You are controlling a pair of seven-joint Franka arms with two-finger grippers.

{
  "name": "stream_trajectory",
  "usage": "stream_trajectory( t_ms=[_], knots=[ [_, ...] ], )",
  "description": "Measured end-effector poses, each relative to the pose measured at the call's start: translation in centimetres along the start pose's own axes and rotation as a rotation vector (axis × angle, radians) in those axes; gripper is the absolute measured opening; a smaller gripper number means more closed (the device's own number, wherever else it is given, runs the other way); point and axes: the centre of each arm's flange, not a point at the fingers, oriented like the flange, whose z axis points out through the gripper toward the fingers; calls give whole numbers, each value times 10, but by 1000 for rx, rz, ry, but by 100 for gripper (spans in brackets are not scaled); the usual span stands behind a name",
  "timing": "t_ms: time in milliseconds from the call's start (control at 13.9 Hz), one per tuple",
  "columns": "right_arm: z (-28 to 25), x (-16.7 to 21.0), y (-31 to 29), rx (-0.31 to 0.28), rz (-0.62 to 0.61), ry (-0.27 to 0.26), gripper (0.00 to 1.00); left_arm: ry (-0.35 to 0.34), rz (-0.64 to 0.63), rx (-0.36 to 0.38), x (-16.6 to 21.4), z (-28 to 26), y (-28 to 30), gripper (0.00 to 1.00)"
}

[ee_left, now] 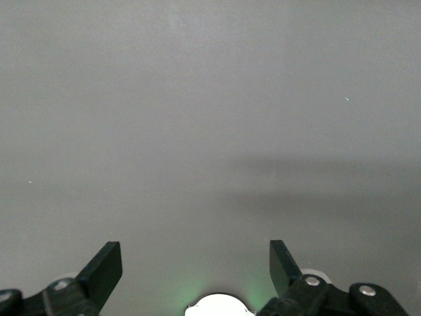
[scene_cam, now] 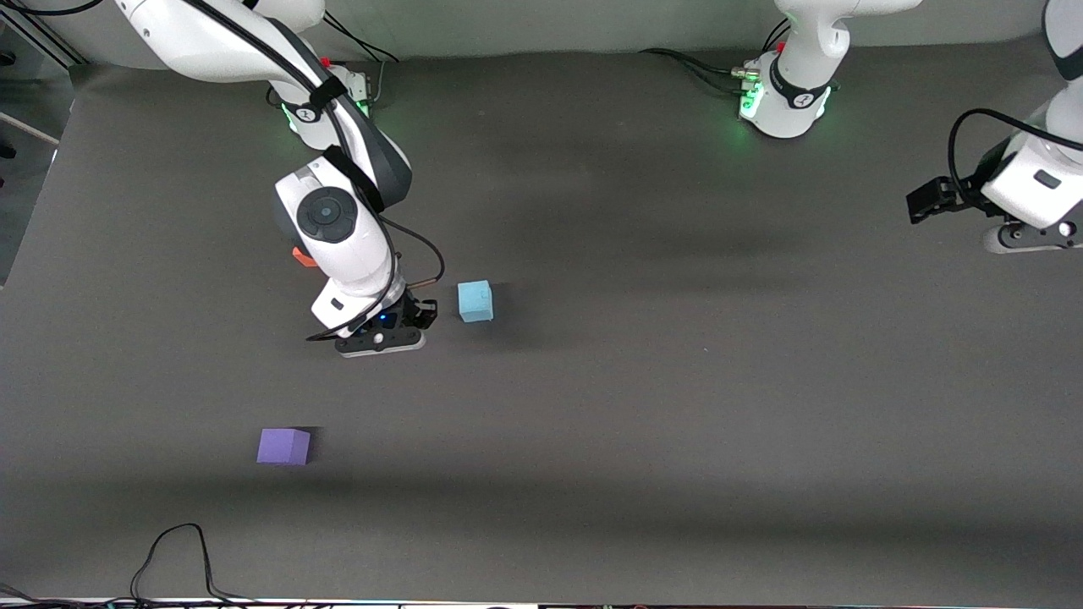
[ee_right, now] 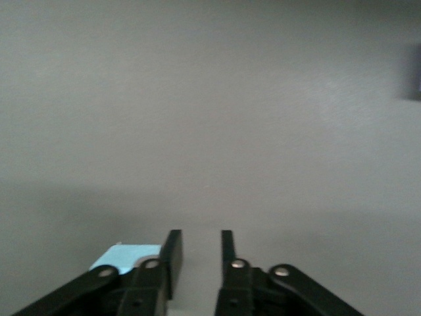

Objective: Place blue block between orange and purple blocks
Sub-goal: 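Carry the blue cube with the right gripper toward the orange cube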

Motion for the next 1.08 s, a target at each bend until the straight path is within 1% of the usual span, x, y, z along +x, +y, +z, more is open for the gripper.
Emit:
stream_trajectory(
  t_ms=[72, 216, 288, 360, 432, 504, 648, 864, 1008, 1081],
  knots=[
    [4, -7, -12, 18, 7, 4, 45, 1, -3, 1, -1, 0, -1, 100],
    [27, -27, -33, 55, 15, 16, 68, 3, -7, 0, 0, 0, -3, 100],
    [41, -37, -38, 70, 9, 14, 78, 5, -6, 0, 0, 0, -3, 100],
    [55, -46, -42, 87, 5, 14, 89, 9, -4, 1, 0, -1, -1, 100],
    [68, -54, -48, 104, 11, 10, 98, 18, -1, 1, 1, -2, 0, 100],
    [80, -63, -55, 119, 20, 4, 100, 25, 4, 1, 1, -4, 3, 100],
    [99, -76, -70, 137, 15, -14, 100, 46, 5, 4, 7, -14, 2, 100],
    [113, -88, -71, 119, -11, -37, 100, 73, -6, 2, 24, -33, -12, 100],
    [120, -93, -64, 102, -20, -46, 96, 95, -3, 19, 33, -43, -13, 100],
    [122, -94, -62, 99, -21, -48, 88, 111, 3, 27, 35, -50, -10, 100]
  ],
)
